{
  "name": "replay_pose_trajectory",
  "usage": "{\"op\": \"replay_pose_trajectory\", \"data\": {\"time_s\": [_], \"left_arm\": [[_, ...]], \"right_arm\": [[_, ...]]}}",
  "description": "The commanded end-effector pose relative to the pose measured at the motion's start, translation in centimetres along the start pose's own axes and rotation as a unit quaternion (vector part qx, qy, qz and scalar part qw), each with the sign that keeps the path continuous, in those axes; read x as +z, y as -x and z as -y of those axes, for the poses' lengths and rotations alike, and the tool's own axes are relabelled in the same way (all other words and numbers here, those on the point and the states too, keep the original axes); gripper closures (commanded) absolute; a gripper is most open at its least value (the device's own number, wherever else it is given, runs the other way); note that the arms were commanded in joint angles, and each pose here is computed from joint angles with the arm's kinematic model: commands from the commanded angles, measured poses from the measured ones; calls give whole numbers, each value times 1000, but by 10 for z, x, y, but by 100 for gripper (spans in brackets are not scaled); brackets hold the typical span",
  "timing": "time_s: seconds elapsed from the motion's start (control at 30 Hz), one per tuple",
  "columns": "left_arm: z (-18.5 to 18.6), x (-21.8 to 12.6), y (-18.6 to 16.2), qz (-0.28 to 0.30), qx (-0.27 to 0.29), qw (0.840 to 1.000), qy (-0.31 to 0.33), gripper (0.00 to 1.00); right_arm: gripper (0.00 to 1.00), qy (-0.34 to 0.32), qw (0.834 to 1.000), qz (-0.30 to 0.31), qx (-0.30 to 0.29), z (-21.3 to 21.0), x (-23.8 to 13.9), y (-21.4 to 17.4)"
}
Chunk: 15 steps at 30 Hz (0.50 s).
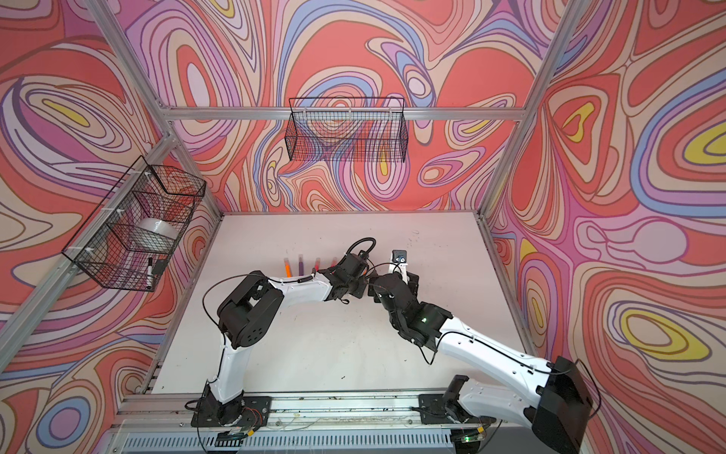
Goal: Insert the pens into the pen caps
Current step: 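Lower the capped marker to the table with the left gripper while the right withdraws, then open the left gripper and lift it away from the capped marker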
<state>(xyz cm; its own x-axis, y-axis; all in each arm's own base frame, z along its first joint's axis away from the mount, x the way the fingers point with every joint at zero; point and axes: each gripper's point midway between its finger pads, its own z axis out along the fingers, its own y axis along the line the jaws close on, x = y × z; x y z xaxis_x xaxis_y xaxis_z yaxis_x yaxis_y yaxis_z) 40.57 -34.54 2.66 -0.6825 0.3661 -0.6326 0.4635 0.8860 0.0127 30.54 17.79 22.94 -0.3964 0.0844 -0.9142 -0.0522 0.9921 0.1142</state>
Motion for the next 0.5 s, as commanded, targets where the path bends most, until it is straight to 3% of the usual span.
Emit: {"op": "replay_pose_trajectory", "data": {"time_s": [0.0, 0.07, 0.13, 0.17, 0.33, 0.47], "left_arm": [[-1, 0, -6, -21, 22, 1000, 1, 69], [-4, -15, 7, 1, 21, 1000, 3, 46], [-8, -35, 17, 18, 20, 1000, 8, 13], [-10, -46, 23, 28, 20, 999, 9, 1], [-30, -112, 47, 87, 7, 996, 33, 0], [-70, -174, 57, 171, -15, 980, 100, 0]], "right_arm": [[6, 1, 998, 48, -27, 1, -6, 32], [2, -19, 997, 68, -20, 15, -3, 47], [2, -26, 997, 68, -22, 27, 7, 54], [2, -25, 997, 64, -26, 31, 13, 56], [2, -51, 997, 51, -15, 74, 56, 58], [2, -102, 993, 56, -15, 125, 85, 44]]}}
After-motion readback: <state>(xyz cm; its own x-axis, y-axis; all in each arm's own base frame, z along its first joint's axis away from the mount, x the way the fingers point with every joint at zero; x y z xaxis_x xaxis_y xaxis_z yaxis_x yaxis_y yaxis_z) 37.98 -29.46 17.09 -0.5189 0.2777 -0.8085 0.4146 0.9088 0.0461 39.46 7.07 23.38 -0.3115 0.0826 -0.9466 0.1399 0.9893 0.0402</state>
